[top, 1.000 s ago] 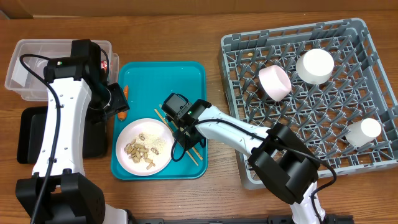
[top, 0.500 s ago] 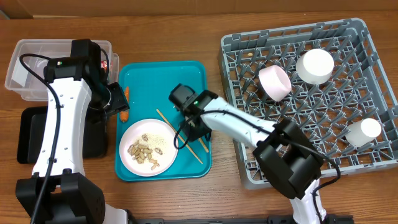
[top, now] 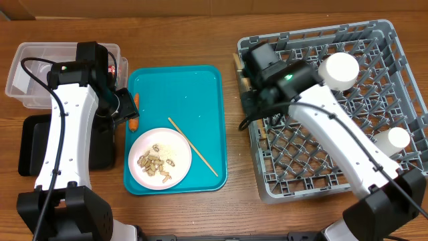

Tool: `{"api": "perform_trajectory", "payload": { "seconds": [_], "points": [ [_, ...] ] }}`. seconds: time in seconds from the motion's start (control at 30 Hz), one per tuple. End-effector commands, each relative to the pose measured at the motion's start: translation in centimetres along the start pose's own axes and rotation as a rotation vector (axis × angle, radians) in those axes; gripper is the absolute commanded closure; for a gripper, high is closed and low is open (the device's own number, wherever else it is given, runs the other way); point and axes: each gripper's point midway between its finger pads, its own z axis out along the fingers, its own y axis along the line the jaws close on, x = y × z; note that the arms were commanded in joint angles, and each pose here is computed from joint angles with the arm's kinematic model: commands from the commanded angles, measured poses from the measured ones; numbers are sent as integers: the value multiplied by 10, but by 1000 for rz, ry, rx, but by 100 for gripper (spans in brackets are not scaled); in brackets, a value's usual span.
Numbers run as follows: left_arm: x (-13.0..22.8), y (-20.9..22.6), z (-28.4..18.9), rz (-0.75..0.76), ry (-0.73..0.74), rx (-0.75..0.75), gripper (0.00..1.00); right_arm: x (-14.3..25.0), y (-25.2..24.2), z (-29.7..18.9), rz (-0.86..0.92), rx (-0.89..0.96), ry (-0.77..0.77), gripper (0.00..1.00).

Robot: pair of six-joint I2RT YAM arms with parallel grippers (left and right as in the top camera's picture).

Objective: Sort waste into correct bins and load items into the dishwasher

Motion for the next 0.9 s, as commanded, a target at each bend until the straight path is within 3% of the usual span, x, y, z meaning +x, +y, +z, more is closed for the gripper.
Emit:
{"api": "perform_trajectory", "payload": {
  "seconds": [0.0,0.3,0.37,0.43,0.53,0.6,0.7,0.87],
  "points": [
    [1,1,-2,-11,-14,-6,43,19,-23,24,45,37,94,96],
    [0,1,-2,-11,-16,-5,43,47,-17,56,63,-16,175,95],
    [0,1,-2,-11,-16,-5,43,48,-17,56,62,-16,176,65],
    [0,1,-2,-11,-15,-6,38,46,-17,53,55,-15,167,21],
    [0,1,-2,-11,-15,-6,38,32,-14,36,53,-28,110,0],
    [0,1,-2,-11,-15,-6,37,18,-6,17,37,-49,43,0],
    [0,1,-2,-11,-15,-5,37,1,41,-9,-24,-223,-50,0],
    [0,1,-2,-11,-15,-5,37,11,81,3,-111,-288,-22,0]
  ]
}}
